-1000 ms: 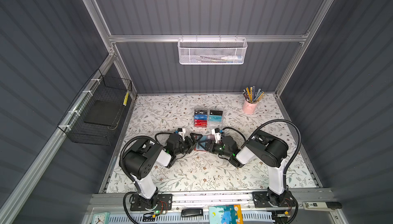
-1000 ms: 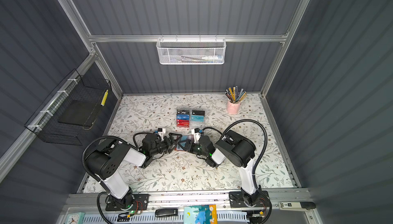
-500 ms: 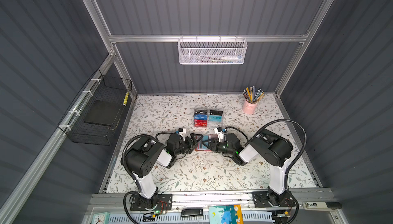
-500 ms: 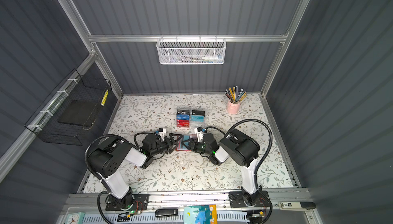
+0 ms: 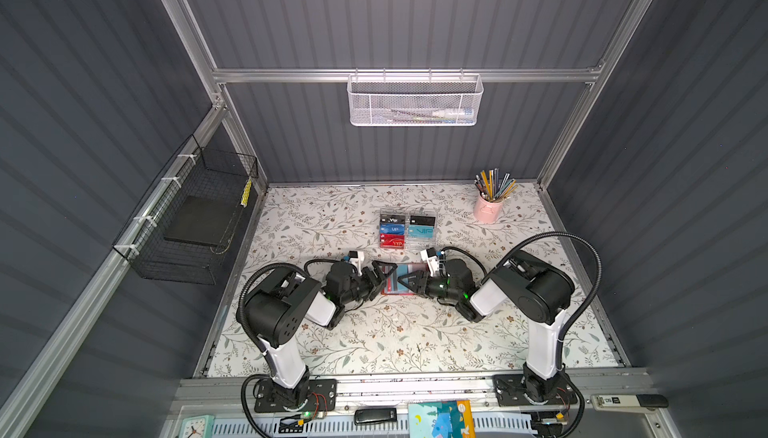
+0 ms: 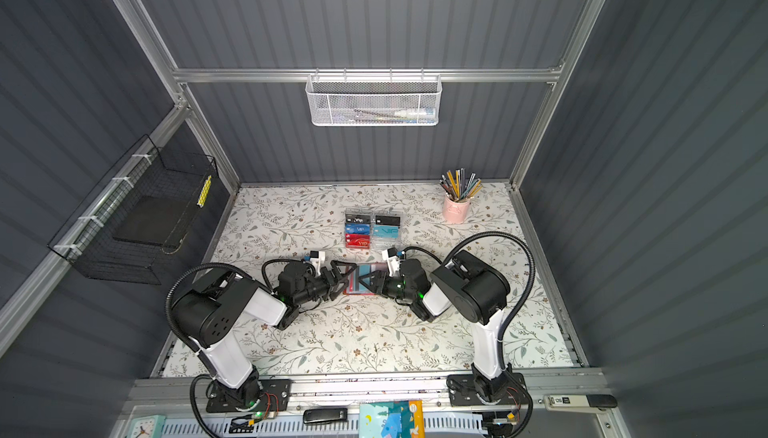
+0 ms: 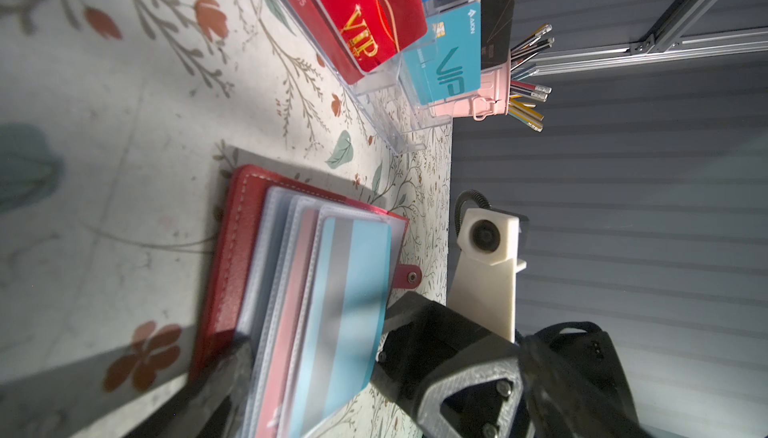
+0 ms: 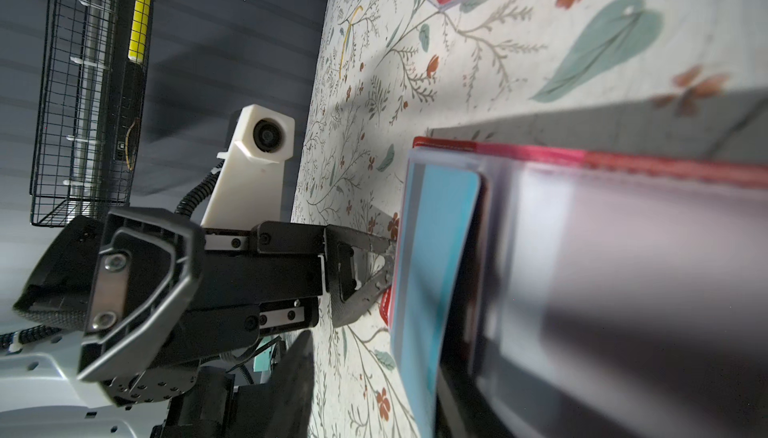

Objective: Take the credit cards out of the card holder

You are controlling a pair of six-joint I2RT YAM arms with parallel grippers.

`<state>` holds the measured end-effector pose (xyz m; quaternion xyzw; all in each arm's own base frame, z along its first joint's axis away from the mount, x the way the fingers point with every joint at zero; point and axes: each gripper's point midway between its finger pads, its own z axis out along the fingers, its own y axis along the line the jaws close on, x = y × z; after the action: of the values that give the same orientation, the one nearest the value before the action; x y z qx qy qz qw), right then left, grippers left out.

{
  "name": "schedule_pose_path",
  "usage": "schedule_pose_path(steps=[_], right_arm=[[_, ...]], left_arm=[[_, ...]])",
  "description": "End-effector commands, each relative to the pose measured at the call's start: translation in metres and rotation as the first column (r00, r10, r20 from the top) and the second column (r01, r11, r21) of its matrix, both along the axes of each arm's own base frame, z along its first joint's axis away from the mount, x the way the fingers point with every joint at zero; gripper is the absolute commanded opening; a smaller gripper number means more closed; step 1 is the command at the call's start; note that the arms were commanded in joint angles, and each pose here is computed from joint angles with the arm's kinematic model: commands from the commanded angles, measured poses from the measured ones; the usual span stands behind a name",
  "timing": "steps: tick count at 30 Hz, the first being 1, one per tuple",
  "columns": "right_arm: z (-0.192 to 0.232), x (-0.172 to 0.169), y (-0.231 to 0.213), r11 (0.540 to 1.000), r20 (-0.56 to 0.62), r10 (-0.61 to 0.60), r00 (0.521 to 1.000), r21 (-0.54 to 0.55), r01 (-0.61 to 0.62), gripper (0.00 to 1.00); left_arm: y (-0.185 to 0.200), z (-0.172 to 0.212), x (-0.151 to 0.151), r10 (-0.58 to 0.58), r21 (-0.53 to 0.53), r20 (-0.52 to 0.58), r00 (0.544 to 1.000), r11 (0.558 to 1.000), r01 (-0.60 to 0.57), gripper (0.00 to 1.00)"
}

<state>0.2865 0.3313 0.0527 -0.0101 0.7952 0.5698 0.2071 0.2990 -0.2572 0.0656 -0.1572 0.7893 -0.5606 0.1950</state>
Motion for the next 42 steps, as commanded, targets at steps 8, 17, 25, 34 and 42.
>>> schedule_pose_path(steps=[8,17,25,34,42], right_arm=[[-0.003,-0.004,-0.007,0.999,0.007,0.054,0.999,0.006,-0.054,0.4],[-0.008,-0.004,-0.008,0.997,-0.003,0.07,0.998,-0.01,-0.07,0.36],[-0.014,-0.003,-0.007,0.997,-0.011,0.075,0.997,-0.021,-0.076,0.26],[-0.018,-0.004,-0.009,0.997,-0.017,0.071,0.997,-0.026,-0.071,0.16],[-0.019,-0.005,-0.016,0.997,-0.016,0.071,0.997,-0.026,-0.072,0.09]], left_arm=[[0.01,-0.063,-0.041,-0.026,0.104,-0.252,0.967,0.993,0.054,1.0],[0.009,-0.063,-0.04,-0.029,0.103,-0.253,0.967,0.993,0.057,1.0],[0.008,-0.062,-0.039,-0.03,0.102,-0.249,0.968,0.993,0.057,1.0],[0.009,-0.063,-0.04,-0.027,0.105,-0.253,0.967,0.993,0.055,1.0],[0.01,-0.064,-0.04,-0.024,0.106,-0.252,0.967,0.993,0.053,1.0]])
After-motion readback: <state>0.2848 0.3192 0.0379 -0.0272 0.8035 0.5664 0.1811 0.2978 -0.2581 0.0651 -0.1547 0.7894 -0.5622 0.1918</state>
